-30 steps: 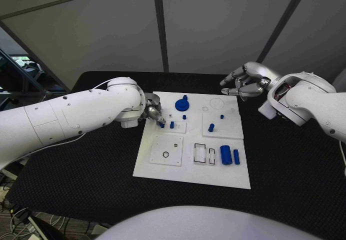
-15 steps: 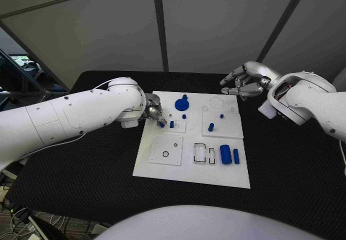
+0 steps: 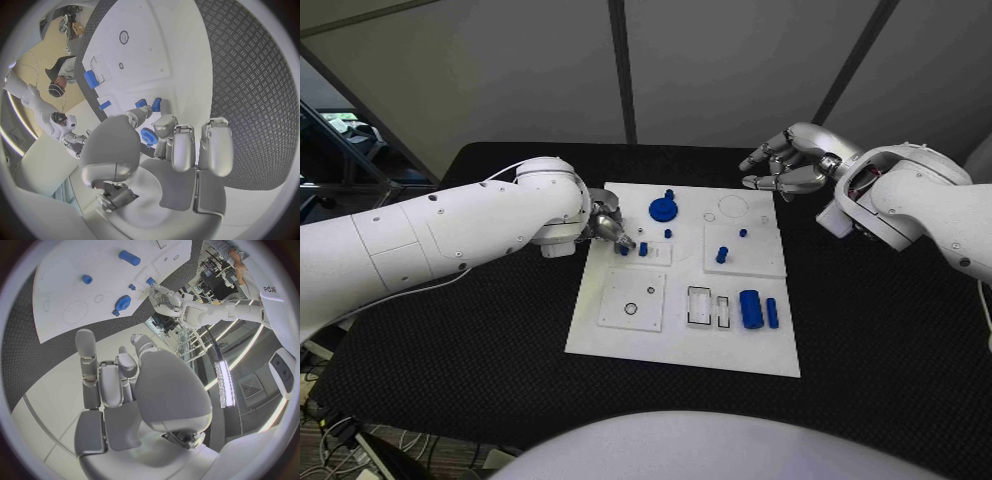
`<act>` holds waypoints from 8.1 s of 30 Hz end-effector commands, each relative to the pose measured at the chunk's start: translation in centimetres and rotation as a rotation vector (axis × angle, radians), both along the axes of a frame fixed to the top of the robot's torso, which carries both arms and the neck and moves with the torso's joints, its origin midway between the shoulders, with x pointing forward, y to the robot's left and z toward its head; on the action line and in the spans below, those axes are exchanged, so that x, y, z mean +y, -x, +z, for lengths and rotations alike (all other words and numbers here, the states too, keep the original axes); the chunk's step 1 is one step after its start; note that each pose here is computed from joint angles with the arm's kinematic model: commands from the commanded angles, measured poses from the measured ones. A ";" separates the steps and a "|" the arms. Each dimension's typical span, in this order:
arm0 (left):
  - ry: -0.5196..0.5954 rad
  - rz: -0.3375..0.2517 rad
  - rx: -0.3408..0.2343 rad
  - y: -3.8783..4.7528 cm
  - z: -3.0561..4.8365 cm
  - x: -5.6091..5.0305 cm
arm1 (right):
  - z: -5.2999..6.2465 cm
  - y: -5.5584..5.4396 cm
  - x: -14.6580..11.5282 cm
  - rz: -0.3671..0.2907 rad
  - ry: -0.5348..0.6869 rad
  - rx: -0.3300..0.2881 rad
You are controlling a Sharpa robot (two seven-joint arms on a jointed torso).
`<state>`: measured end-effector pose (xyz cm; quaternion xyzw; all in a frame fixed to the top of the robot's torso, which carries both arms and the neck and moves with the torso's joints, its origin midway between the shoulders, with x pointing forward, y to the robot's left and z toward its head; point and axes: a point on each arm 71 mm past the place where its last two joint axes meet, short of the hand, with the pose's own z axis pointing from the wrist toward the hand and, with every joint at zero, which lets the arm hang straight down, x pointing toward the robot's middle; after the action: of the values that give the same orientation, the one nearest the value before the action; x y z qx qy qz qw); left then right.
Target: Assemble the parts on the task board
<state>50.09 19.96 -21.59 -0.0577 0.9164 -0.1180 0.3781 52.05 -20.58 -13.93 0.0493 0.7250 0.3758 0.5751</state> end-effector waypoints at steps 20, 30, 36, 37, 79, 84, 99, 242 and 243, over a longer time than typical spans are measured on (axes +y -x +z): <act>0.133 0.124 -0.116 -0.47 1.20 2.0 | 0.1 0.0 -0.1 0.003 -0.001 -0.009; 0.374 0.084 -0.232 -0.92 2.32 0.6 | 0.1 -0.1 -0.1 0.000 -0.002 -0.010; 0.402 -0.098 -0.412 -0.50 3.38 -2.0 | 0.1 -0.2 0.0 -0.004 -0.004 -0.014; 0.399 -0.116 -0.429 -0.46 3.46 -2.2 | 0.1 -0.2 0.0 -0.004 -0.004 -0.014; 0.101 -0.406 -0.474 -1.35 0.39 -7.6 | 0.1 -0.2 0.8 0.008 -0.008 -0.013; 0.095 -0.402 -0.467 -1.36 0.31 -7.6 | 0.1 -0.2 0.9 0.009 -0.007 -0.011; 0.087 -0.400 -0.454 -1.38 -0.01 -7.5 | 0.1 -0.2 0.9 0.010 -0.007 -0.011; 0.119 -0.281 -0.419 -1.10 -0.19 -2.1 | -0.1 -0.4 0.7 0.006 -0.002 -0.008; 0.119 -0.281 -0.418 -1.11 -0.20 -2.0 | -0.1 -0.4 0.6 0.006 -0.002 -0.008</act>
<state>51.20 17.92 -21.77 0.0742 0.8062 -0.2311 0.5395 52.47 -19.97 -14.11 0.0496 0.7239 0.3763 0.5762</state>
